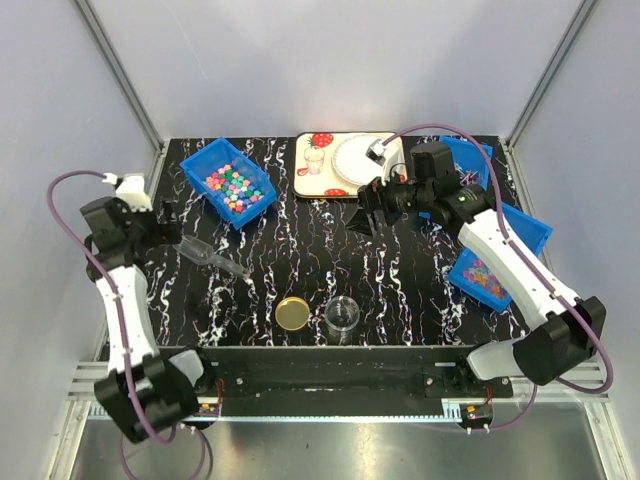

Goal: Pack the candies
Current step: Pick up the spatula from the center of the board.

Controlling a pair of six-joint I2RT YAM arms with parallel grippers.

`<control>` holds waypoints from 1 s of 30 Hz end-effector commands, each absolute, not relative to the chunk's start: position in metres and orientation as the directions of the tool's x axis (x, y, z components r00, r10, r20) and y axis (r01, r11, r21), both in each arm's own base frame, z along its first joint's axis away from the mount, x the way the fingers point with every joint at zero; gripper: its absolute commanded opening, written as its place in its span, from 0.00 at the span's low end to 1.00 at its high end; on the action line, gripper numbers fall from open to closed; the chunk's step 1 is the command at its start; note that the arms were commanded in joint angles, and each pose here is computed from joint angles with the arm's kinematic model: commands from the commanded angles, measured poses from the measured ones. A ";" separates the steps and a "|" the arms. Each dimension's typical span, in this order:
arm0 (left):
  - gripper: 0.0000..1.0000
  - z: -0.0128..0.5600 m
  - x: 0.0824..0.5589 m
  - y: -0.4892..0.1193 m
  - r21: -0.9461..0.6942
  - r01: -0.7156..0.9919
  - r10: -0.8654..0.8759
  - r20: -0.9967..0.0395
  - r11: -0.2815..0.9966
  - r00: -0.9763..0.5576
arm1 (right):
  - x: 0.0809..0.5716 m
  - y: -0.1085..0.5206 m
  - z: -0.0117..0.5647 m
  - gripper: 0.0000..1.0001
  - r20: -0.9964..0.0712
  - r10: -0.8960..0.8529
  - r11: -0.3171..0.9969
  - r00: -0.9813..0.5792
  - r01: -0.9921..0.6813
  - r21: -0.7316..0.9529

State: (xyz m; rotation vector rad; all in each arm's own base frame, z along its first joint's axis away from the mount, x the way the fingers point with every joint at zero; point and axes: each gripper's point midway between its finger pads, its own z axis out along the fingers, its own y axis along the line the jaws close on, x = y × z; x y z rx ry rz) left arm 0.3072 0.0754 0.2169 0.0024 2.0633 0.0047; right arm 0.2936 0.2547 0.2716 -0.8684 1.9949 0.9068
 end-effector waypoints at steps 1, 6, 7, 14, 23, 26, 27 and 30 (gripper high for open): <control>0.99 0.213 0.322 0.103 -0.088 0.000 -0.077 -0.881 0.996 -0.467 | 0.297 0.252 0.300 0.99 -0.899 -0.245 0.528 -0.363 -0.828 0.190; 0.99 0.189 0.327 0.117 -0.130 -0.016 -0.119 -0.850 0.991 -0.513 | 0.289 0.247 0.305 1.00 -0.905 -0.251 0.523 -0.344 -0.835 0.172; 0.99 0.182 0.330 0.120 -0.130 -0.016 -0.120 -0.844 0.991 -0.523 | 0.288 0.247 0.306 1.00 -0.906 -0.250 0.521 -0.341 -0.836 0.171; 0.99 0.155 0.344 0.130 -0.148 0.000 -0.119 -0.794 0.989 -0.596 | 0.284 0.244 0.305 1.00 -0.909 -0.257 0.522 -0.328 -0.839 0.155; 0.94 0.122 0.362 0.139 -0.185 0.018 -0.128 -0.739 0.983 -0.662 | 0.284 0.235 0.311 1.00 -0.924 -0.262 0.548 -0.278 -0.831 0.094; 0.90 0.110 0.364 0.139 -0.197 0.022 -0.128 -0.717 0.980 -0.685 | 0.283 0.234 0.311 1.00 -0.926 -0.261 0.547 -0.272 -0.832 0.091; 0.89 0.107 0.364 0.137 -0.203 0.038 -0.121 -0.711 0.978 -0.692 | 0.283 0.234 0.311 1.00 -0.926 -0.261 0.547 -0.272 -0.832 0.091; 0.86 0.098 0.362 0.125 -0.231 0.093 -0.096 -0.690 0.968 -0.718 | 0.284 0.234 0.310 1.00 -0.925 -0.262 0.549 -0.275 -0.831 0.092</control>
